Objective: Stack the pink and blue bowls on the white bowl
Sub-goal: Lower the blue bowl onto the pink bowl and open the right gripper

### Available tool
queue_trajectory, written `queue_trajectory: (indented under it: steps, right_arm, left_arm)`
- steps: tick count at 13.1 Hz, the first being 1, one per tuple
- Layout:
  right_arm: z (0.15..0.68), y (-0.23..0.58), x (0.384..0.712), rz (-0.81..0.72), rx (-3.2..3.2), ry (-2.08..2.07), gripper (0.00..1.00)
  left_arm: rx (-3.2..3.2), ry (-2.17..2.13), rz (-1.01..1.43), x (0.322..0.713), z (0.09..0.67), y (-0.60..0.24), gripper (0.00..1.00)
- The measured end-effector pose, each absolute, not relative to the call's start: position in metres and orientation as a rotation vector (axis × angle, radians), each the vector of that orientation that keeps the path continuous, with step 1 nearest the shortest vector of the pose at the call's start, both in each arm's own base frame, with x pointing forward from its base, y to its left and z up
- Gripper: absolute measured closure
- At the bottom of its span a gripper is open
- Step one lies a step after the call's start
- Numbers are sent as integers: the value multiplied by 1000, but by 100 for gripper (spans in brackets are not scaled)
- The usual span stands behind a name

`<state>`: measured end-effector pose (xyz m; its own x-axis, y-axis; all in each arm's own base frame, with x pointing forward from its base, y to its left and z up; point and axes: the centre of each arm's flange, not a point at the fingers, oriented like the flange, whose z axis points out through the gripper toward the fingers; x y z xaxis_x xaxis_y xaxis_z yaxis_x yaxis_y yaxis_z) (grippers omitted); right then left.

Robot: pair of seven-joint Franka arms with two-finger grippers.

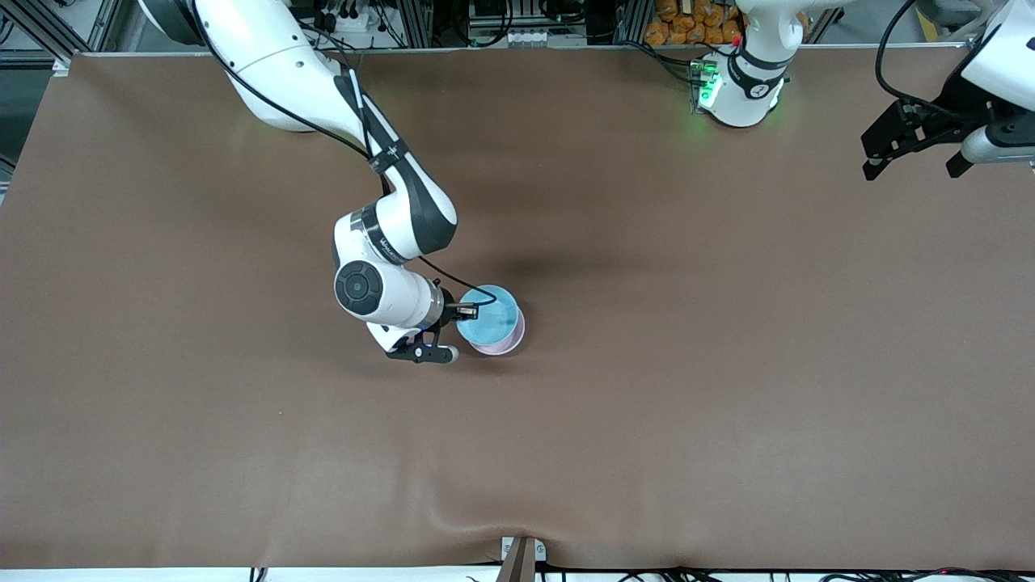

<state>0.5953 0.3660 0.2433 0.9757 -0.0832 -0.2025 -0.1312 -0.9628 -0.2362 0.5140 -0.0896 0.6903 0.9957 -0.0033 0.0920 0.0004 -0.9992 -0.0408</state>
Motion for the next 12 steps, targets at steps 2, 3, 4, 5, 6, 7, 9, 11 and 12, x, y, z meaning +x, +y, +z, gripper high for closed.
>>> queue_trajectory:
  steps: [2,3,4,5,6,7,9,11,12]
  right_arm:
    - [243,366,597,257,-2870,162,97]
    - [241,367,598,244,-2869,164,97]
    - [238,367,598,235,-2869,167,97]
    - [234,368,598,232,-2870,168,97]
    - [232,368,597,232,-2871,168,97]
    - [231,368,597,233,-2871,168,97]
    - [230,369,597,233,-2871,167,90]
    - [231,369,597,229,-2870,168,68]
    - [231,369,598,224,-2869,168,58]
  left_arm:
    - [-3098,24,-144,513,690,-97,0]
    - [-3099,41,-144,512,690,-103,0]
    - [-3102,56,-145,511,690,-108,0]
    - [-3108,66,-148,509,692,-112,0]
    - [-3114,75,-157,508,694,-116,0]
    - [-3114,89,-170,506,698,-121,0]
    - [-3112,110,-185,501,703,-128,0]
    - [-3111,124,-200,497,707,-134,0]
    - [-3108,133,-216,492,712,-137,0]
